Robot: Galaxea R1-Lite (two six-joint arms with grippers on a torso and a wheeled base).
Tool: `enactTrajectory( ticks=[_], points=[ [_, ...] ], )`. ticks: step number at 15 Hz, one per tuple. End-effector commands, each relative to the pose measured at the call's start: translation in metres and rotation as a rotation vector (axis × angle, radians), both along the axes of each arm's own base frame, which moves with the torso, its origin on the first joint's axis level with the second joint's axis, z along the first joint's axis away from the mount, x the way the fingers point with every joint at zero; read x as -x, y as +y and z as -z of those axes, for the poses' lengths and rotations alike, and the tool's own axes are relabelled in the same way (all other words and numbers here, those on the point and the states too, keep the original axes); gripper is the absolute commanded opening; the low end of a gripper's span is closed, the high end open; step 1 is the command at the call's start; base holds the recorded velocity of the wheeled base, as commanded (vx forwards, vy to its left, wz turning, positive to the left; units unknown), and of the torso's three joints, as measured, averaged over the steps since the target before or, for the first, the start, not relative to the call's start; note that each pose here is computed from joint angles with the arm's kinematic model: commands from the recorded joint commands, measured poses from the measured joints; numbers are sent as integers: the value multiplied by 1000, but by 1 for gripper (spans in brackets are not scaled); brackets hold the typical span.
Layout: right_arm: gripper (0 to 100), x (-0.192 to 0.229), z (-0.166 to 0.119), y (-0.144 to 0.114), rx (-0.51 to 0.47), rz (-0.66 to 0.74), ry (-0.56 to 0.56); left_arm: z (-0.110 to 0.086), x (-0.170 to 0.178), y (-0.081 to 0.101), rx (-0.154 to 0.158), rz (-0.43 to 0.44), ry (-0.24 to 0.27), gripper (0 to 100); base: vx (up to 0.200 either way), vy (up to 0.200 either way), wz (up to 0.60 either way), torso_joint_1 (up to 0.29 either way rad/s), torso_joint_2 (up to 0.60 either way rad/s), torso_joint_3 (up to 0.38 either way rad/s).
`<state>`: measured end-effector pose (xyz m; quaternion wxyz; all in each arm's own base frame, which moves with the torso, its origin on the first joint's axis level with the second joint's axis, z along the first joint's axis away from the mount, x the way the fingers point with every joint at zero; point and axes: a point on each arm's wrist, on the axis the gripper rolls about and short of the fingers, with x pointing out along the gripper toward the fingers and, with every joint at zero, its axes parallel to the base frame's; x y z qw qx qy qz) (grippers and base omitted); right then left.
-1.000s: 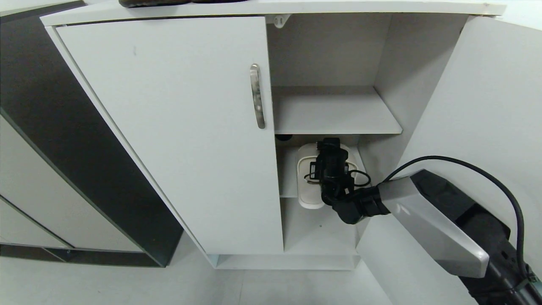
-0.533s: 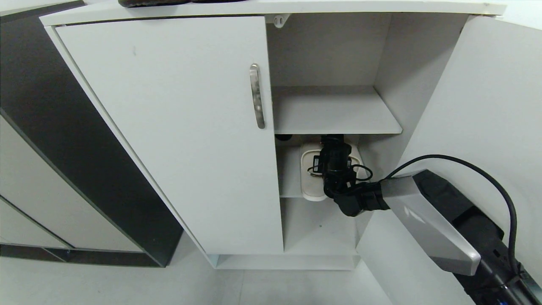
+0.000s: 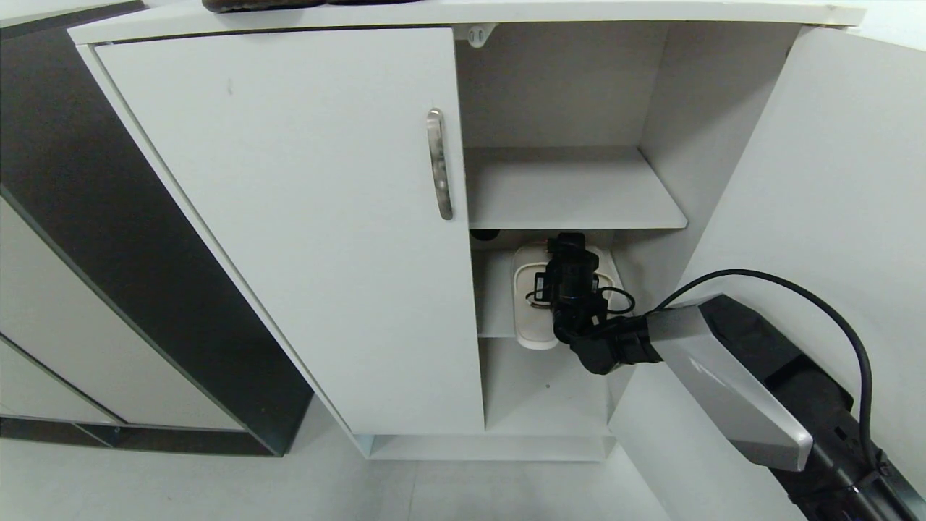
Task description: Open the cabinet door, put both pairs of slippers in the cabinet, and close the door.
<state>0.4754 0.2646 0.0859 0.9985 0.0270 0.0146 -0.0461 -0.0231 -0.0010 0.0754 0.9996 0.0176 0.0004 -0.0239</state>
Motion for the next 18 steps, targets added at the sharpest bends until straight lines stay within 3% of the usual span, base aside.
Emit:
enactTrajectory(
  ticks=[1,3,4,11,18],
  points=[
    [0,-1,7,1,7,1,11,0,0,0,0,0,1,0,0,0,0,0,0,0],
    [0,-1,7,1,8,1,10,0,0,0,0,0,1,0,0,0,0,0,0,0],
    [100,-1,7,1,9,1,10,0,0,0,0,0,1,0,0,0,0,0,0,0],
    [100,16,0,-1,35,-11,31,0,0,0,3,0,2,0,0,0,0,0,0,0],
    [100,97,-19,0,27,-93,4,0,0,0,2,0,1,0,0,0,0,0,0,0]
  ],
)
